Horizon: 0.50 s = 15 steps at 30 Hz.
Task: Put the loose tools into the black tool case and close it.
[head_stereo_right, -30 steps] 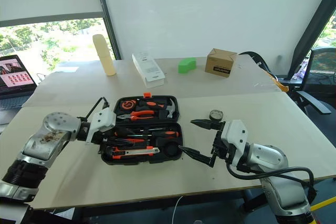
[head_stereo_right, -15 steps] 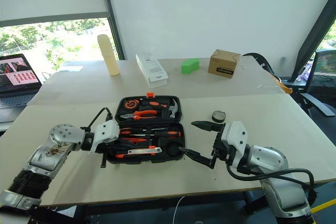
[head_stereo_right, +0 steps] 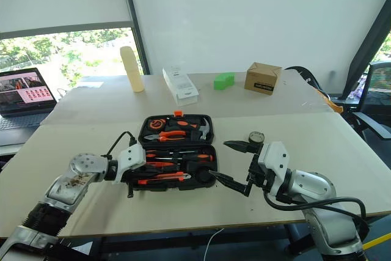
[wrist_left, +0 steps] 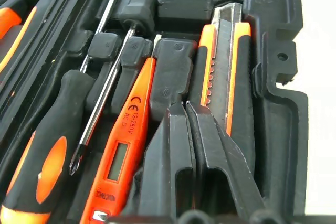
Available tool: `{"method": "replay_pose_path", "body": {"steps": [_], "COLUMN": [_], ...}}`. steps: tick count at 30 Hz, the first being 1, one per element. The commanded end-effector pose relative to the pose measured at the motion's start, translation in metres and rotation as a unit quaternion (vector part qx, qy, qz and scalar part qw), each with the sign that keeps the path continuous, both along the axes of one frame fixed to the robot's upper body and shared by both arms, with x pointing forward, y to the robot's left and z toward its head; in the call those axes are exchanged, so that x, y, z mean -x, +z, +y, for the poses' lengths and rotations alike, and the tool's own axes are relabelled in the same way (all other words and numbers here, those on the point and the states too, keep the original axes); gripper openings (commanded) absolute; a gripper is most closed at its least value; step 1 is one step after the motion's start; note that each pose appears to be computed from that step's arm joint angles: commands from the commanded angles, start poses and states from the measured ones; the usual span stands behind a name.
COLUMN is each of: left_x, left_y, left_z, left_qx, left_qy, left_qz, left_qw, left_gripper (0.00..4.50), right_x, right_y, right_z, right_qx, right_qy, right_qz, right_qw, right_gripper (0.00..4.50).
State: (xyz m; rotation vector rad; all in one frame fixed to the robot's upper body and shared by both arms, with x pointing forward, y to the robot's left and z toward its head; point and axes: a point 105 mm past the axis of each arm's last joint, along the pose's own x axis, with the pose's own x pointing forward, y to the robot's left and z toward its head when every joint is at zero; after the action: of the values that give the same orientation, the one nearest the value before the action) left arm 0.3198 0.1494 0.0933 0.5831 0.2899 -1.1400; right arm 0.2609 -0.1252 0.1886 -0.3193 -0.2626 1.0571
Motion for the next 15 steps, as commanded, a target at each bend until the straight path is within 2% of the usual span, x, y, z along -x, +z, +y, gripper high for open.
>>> {"method": "replay_pose_path", "body": {"steps": [1, 3, 6, 8, 10, 13, 15], "left_x": [0.019, 0.016, 0.014, 0.019, 0.028, 0.041, 0.046], "left_y": [-0.020, 0.003, 0.044, 0.060, 0.066, 0.066, 0.065], "left_z": [0.005, 0.010, 0.028, 0.043, 0.061, 0.082, 0.093], "left_qx": [0.002, 0.054, 0.133, 0.150, 0.152, 0.151, 0.141], "left_qy": [-0.023, -0.015, 0.003, -0.003, -0.012, -0.011, -0.007], "left_qz": [0.028, -0.002, -0.050, -0.076, -0.069, -0.026, -0.022], "left_qw": [0.999, 0.998, 0.990, 0.986, 0.986, 0.988, 0.990], "left_gripper": [0.13, 0.13, 0.80, 1.49, 2.29, 3.32, 4.09], "right_x": [0.008, 0.015, 0.025, 0.034, 0.039, 0.034, 0.020], "right_y": [0.009, 0.001, -0.016, -0.032, -0.042, -0.043, -0.035], "right_z": [-0.020, -0.036, -0.072, -0.095, -0.111, -0.117, -0.114], "right_qx": [0.000, 0.009, 0.017, 0.031, 0.044, 0.059, 0.063], "right_qy": [-0.039, -0.070, -0.139, -0.178, -0.208, -0.224, -0.227], "right_qz": [-0.017, 0.004, 0.042, 0.072, 0.085, 0.078, 0.074], "right_qw": [0.999, 0.997, 0.989, 0.981, 0.973, 0.970, 0.969], "right_gripper": [4.50, 4.50, 4.50, 4.50, 4.50, 4.50, 4.50]}}
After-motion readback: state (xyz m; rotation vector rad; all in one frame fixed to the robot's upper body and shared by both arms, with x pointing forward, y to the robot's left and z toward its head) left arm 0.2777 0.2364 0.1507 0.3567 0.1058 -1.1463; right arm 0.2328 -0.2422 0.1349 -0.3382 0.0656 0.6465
